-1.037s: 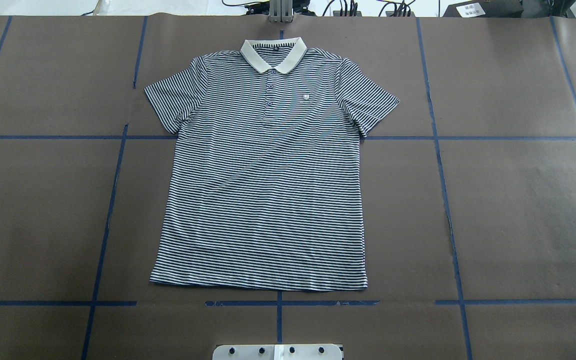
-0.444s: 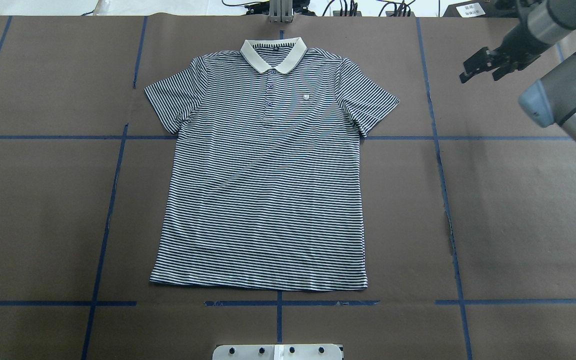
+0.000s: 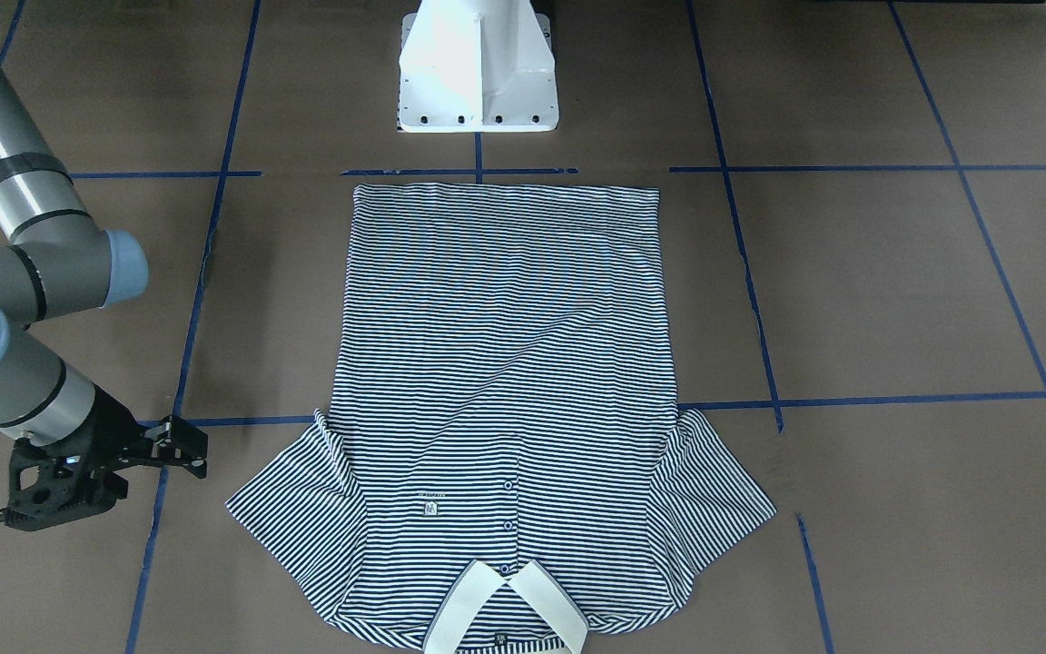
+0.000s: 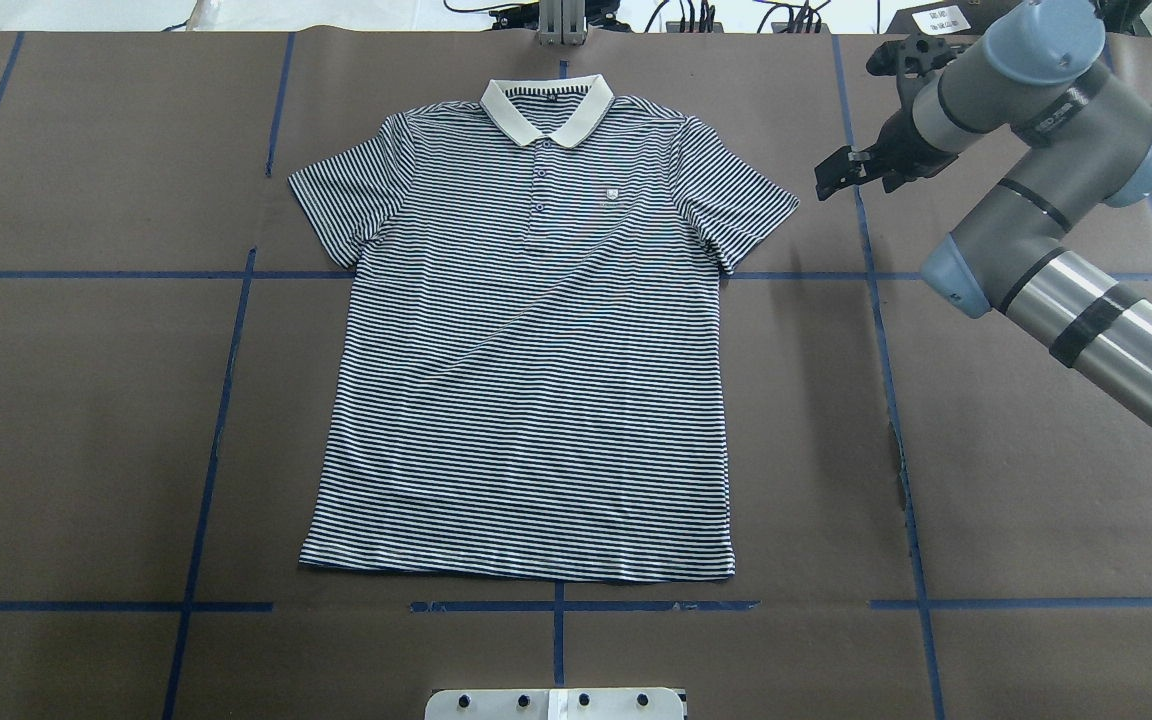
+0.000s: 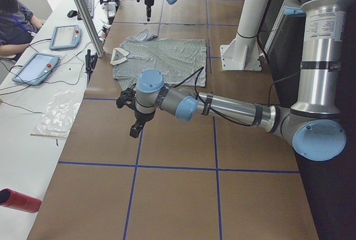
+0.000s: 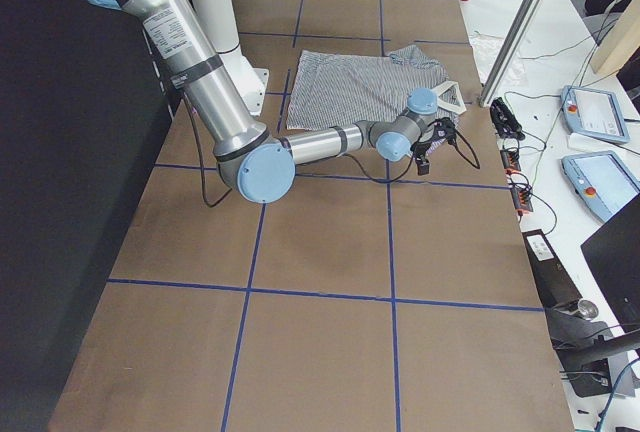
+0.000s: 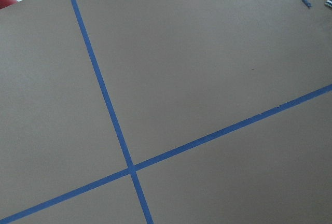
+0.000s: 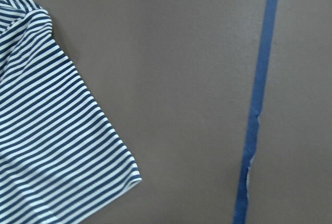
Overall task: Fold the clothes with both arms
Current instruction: 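Move the right gripper toward the sleeve nearest it on the striped polo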
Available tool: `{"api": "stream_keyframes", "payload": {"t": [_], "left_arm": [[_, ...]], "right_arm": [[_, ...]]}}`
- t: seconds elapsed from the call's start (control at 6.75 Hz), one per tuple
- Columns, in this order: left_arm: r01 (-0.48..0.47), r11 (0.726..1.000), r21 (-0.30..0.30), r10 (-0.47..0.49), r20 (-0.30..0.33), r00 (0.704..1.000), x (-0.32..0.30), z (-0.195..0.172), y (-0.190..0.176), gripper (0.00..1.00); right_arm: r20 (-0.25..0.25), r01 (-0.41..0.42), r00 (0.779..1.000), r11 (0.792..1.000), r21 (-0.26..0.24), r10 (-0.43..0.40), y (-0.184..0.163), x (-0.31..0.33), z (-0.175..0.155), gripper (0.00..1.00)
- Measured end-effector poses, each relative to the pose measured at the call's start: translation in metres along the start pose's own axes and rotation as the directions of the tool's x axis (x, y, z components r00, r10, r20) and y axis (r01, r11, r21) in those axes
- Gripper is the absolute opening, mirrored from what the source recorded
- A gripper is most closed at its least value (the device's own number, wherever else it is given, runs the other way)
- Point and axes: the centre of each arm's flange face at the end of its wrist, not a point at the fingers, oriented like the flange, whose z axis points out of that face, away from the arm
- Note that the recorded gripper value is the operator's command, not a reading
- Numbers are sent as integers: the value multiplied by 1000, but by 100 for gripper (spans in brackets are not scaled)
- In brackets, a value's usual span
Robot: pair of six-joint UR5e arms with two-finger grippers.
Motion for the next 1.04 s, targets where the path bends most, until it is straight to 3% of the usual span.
{"api": "stream_keyframes", "payload": {"t": [0.44,0.89,1.04], "left_arm": [[-3,1000,7,3,-6,1000,3,-4,-1,100],[1,1000,5,0,-54,999,7,-3,0,100],[1,1000,5,-1,-60,998,8,-3,0,100]], "right_arm": [[-24,-2,1000,1000,-8,1,-27,-32,23,96],[-32,-20,999,999,-36,19,-17,-52,47,94],[-34,-23,999,999,-44,22,-12,-55,52,88]]}}
